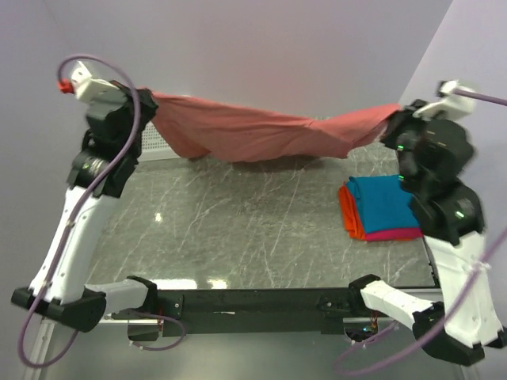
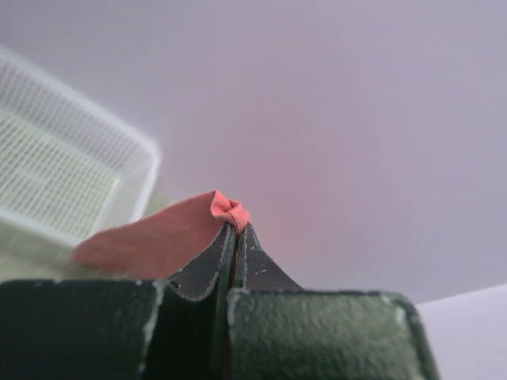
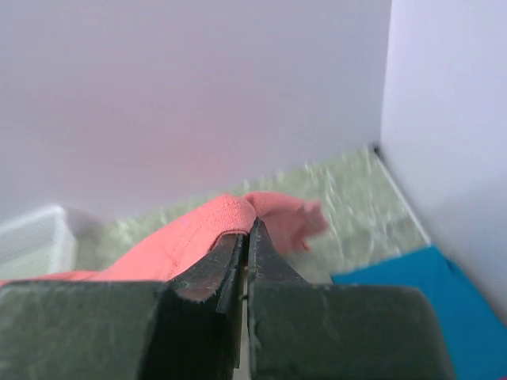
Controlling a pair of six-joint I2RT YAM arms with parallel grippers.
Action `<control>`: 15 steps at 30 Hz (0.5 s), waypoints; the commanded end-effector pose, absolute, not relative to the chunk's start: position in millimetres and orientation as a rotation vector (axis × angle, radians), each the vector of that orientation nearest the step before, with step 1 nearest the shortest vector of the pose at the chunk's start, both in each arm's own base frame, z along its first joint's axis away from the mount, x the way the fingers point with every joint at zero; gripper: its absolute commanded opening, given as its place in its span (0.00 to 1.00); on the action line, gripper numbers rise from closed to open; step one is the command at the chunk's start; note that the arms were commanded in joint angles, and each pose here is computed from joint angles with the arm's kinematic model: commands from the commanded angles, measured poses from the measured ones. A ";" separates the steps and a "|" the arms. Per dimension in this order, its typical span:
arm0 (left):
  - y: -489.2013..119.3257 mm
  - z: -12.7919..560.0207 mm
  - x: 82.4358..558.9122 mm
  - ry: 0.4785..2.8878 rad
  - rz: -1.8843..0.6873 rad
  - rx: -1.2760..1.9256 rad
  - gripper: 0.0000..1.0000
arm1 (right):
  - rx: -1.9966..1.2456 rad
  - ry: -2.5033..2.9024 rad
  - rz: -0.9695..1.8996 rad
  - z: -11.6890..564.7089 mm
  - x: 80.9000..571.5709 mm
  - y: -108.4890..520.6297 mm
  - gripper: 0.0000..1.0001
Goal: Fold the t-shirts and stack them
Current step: Fold the tshirt
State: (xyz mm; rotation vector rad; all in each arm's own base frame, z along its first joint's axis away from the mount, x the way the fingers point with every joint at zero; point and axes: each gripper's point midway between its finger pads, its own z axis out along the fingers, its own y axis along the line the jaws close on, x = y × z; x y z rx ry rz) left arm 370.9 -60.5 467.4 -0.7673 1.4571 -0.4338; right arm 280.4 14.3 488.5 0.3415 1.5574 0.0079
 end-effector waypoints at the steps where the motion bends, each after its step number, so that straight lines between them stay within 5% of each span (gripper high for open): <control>1: -37.4 565.4 315.6 1.202 -0.478 -0.690 0.01 | 0.272 1.374 0.073 560.8 230.6 2.3 0.00; 9: -22.4 661.6 212.6 0.984 -0.593 -0.492 0.01 | 0.084 1.160 0.276 634.7 137.3 9.4 0.00; 15: -21.8 682.6 172.4 0.923 -0.640 -0.401 0.01 | -0.017 1.046 0.343 663.3 93.7 14.0 0.00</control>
